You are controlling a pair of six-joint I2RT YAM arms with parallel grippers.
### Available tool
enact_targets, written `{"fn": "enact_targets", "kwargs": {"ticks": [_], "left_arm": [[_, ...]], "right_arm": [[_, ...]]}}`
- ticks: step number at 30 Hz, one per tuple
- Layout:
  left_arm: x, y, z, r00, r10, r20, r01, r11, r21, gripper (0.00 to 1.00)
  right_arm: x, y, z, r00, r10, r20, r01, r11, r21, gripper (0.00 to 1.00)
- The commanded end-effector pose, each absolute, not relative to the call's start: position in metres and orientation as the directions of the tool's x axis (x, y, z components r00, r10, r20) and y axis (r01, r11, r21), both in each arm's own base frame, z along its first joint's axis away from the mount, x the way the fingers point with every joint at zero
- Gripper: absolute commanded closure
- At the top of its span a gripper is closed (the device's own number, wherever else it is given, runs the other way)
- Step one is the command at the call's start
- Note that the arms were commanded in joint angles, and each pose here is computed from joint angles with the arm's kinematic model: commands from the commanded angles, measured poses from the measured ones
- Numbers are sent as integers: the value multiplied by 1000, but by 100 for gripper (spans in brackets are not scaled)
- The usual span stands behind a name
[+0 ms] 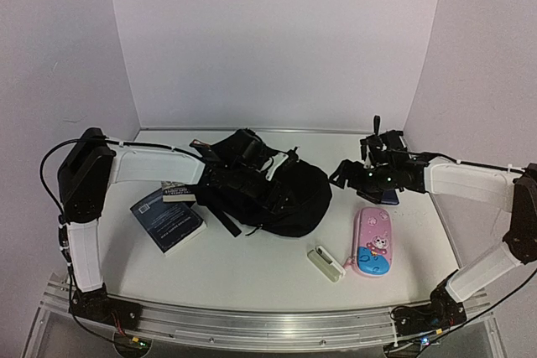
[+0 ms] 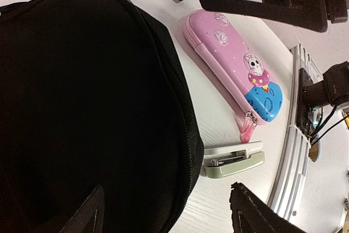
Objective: Pack the student bag
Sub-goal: Unzip the student bag at the center of the board.
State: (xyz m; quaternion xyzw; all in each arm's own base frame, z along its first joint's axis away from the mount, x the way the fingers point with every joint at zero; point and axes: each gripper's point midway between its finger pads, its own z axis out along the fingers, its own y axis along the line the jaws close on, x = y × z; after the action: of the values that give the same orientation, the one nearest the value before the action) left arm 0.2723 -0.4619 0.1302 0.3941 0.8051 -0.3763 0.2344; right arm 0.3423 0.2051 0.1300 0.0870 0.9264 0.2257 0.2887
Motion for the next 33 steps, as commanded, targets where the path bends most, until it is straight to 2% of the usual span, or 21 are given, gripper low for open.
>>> {"fn": "enact_targets", "kwargs": {"ticks": [1,3,12,22,25,33], "left_arm": [[276,-483,152,-523,427,-738,848,349,-399,20],[278,-486,151,-522,427,-738,848,347,-400,21],[289,-492,141,-530,428,-732,841,378,-387,49],[294,-490,152,-524,393,-755,837,400,-373,95],[298,-487,169,-517,356,-778,832,421,-360,100],[308,-474,203,-506,249,-826,802,489,-344,100]], "right_arm": [[341,209,127,-818,291,-496,28,882,470,7],[341,209,126,-820,289,-495,27,882,470,8],[339,215,125,-826,279,-490,18,882,471,13],[334,224,120,-838,265,-477,9,881,473,18],[331,234,120,-844,263,-468,0,872,490,19],[329,268,108,-856,290,-428,0,828,561,21]]}}
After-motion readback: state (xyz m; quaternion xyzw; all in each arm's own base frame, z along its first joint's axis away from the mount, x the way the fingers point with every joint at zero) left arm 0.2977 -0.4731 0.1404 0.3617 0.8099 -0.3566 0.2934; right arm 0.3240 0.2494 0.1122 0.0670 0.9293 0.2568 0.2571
